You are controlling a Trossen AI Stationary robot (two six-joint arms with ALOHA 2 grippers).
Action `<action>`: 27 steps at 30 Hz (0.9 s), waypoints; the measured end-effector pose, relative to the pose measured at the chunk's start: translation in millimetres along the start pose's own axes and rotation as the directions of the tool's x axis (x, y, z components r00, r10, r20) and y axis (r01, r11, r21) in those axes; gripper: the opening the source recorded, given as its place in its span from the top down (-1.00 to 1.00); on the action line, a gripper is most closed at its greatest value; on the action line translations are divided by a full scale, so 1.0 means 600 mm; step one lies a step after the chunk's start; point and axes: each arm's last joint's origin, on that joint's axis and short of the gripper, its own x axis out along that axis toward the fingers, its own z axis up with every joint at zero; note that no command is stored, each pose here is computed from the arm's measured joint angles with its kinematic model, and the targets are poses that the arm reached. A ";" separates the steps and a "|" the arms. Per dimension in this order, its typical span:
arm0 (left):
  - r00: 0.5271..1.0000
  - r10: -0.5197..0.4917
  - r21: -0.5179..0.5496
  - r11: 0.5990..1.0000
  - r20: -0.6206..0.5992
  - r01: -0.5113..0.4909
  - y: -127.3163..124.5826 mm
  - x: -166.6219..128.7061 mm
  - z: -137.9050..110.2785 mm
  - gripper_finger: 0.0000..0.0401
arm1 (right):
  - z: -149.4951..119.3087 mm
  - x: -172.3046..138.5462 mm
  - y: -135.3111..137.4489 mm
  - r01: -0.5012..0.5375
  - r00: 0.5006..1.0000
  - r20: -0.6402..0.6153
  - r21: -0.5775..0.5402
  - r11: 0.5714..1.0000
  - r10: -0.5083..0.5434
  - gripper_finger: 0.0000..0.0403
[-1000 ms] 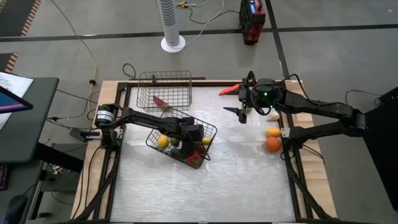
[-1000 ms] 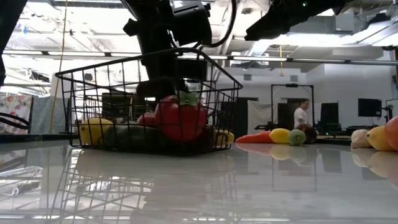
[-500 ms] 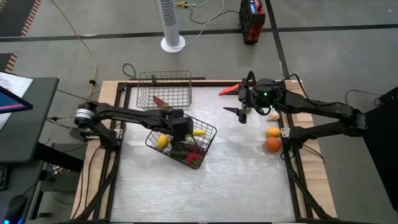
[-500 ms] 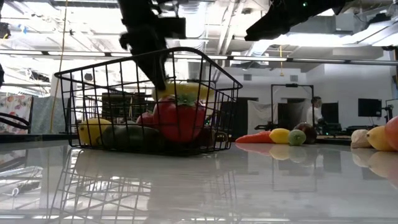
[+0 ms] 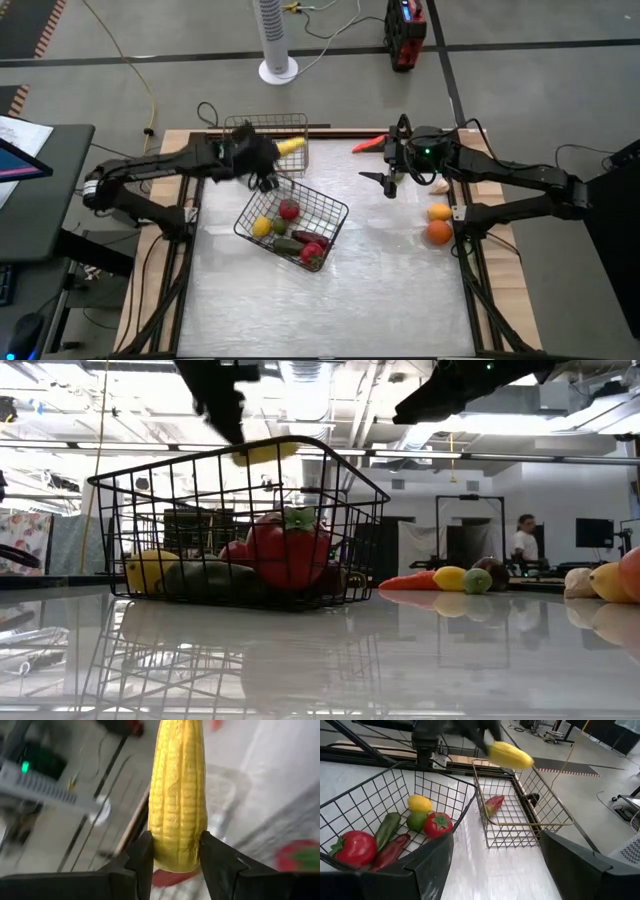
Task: Sort produce into baskets
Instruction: Put the yellow corn into the top wire basket, then put the red chili pepper into the top wire basket
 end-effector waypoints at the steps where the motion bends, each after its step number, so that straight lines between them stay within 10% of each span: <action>1: 1.000 0.017 -0.022 1.000 -0.026 -0.017 0.015 0.012 -0.006 0.39 | 0.000 0.000 0.000 0.000 1.000 0.001 0.000 1.000 0.000 -0.61; 15: 0.969 0.103 -0.171 0.975 -0.225 -0.143 0.115 0.083 -0.062 -0.40 | 0.000 0.000 0.000 -0.001 1.000 -0.001 -0.019 1.000 0.001 -0.61; 21: 0.978 -0.172 -0.267 0.954 -0.116 0.136 0.104 0.050 -0.031 -0.52 | 0.000 0.000 0.000 0.000 1.000 -0.001 -0.020 1.000 0.000 -0.61; 27: 0.816 -0.573 -0.253 0.802 -0.073 0.541 0.006 0.030 -0.010 -0.43 | 0.000 0.000 -0.004 0.010 1.000 0.001 -0.023 1.000 -0.010 -0.61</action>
